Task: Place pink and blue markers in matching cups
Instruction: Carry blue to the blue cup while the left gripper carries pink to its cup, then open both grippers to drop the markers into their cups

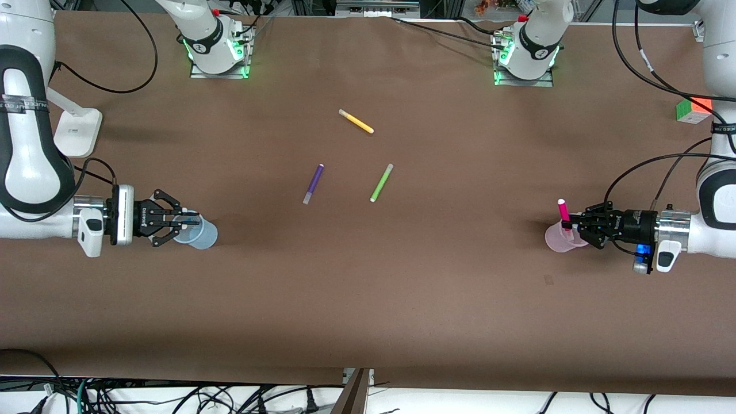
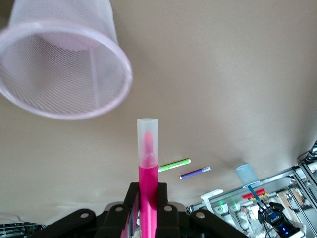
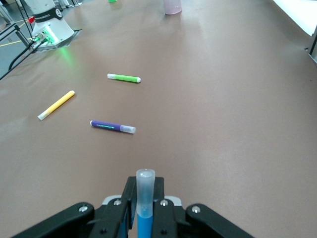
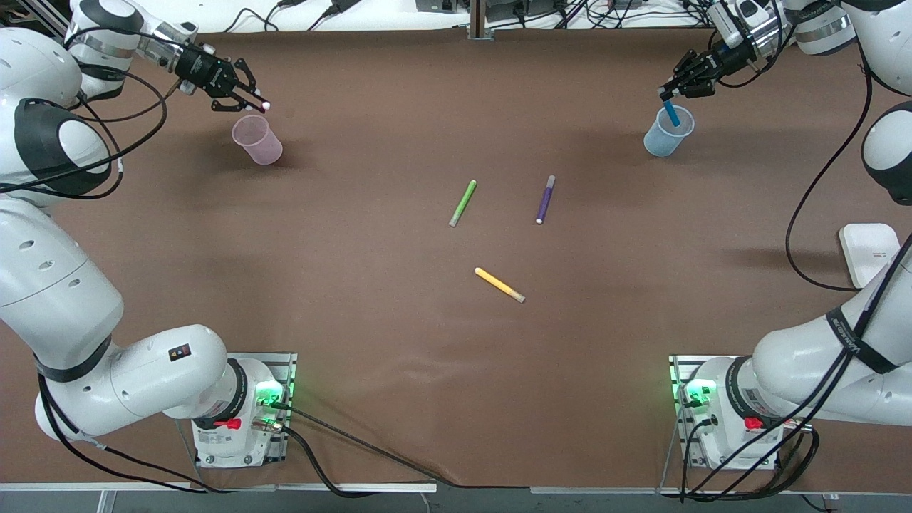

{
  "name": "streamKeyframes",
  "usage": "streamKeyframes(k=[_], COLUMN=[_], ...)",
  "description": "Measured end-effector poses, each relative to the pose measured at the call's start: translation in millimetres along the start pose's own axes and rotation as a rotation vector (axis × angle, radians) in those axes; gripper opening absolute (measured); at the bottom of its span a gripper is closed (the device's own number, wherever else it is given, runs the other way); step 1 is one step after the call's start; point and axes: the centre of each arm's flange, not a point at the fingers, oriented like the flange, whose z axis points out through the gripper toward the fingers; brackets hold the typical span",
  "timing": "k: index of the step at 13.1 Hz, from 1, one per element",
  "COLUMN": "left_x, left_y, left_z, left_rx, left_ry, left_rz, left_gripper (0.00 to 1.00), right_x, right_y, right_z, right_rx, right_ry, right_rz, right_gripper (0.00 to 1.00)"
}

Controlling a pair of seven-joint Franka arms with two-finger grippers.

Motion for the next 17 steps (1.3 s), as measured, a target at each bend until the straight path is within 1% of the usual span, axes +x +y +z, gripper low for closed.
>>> streamKeyframes(k=[2, 4, 6, 7, 8, 10, 11, 12, 13, 14, 16, 17], left_x=[17.2, 24.3, 28.5, 31.7, 35.4, 43.4, 48.1, 54.0, 59.6, 63.6, 66.3, 66.7], left_y=[-22.5, -38.9, -48.4, -51.8, -54.3, -58.8, -62.7, -68.5, -74.5, -78.9, -81.4, -80.5], left_z=[-1.2, -6.2, -10.8, -10.3, -7.6, -0.7, 1.7, 3.2, 3.8, 3.9, 3.5, 3.6], left_rx=[-0.013, -0.020, -0.028, -0.031, -0.033, -0.043, -0.049, -0.057, -0.068, -0.078, -0.085, -0.086], left_ry=[-0.042, -0.077, -0.090, -0.094, -0.101, -0.119, -0.125, -0.132, -0.139, -0.144, -0.144, -0.141], left_rz=[-0.008, -0.026, -0.038, -0.044, -0.047, -0.026, -0.014, -0.006, -0.003, -0.001, 0.006, 0.009], left_gripper=[0.18, 0.18, 0.18, 0.18, 0.18, 0.18, 0.18, 0.18, 0.18, 0.18, 0.18, 0.18], right_x=[-2.6, -6.6, -13.4, -15.4, -15.9, -14.7, -12.4, -8.3, -2.2, 6.1, 27.1, 37.6], right_y=[-0.8, -1.7, -3.2, -3.4, -3.4, -2.5, -1.5, -0.3, 2.1, 5.5, 9.7, 10.3], right_z=[-2.2, -4.7, -5.5, -6.1, -7.1, -10.1, -13.3, -17.8, -23.4, -30.9, -43.7, -47.7], right_rx=[0.001, 0.002, 0.012, 0.013, 0.011, 0.000, -0.008, -0.017, -0.030, -0.051, -0.083, -0.091], right_ry=[0.004, 0.009, 0.019, 0.021, 0.023, 0.030, 0.035, 0.036, 0.033, 0.029, 0.010, -0.012], right_rz=[-0.004, -0.023, -0.021, -0.017, -0.016, -0.006, 0.024, 0.074, 0.132, 0.193, 0.334, 0.416], right_gripper=[0.17, 0.17, 0.17, 0.22, 0.31, 0.54, 0.66, 0.80, 0.92, 1.00, 1.00, 1.00])
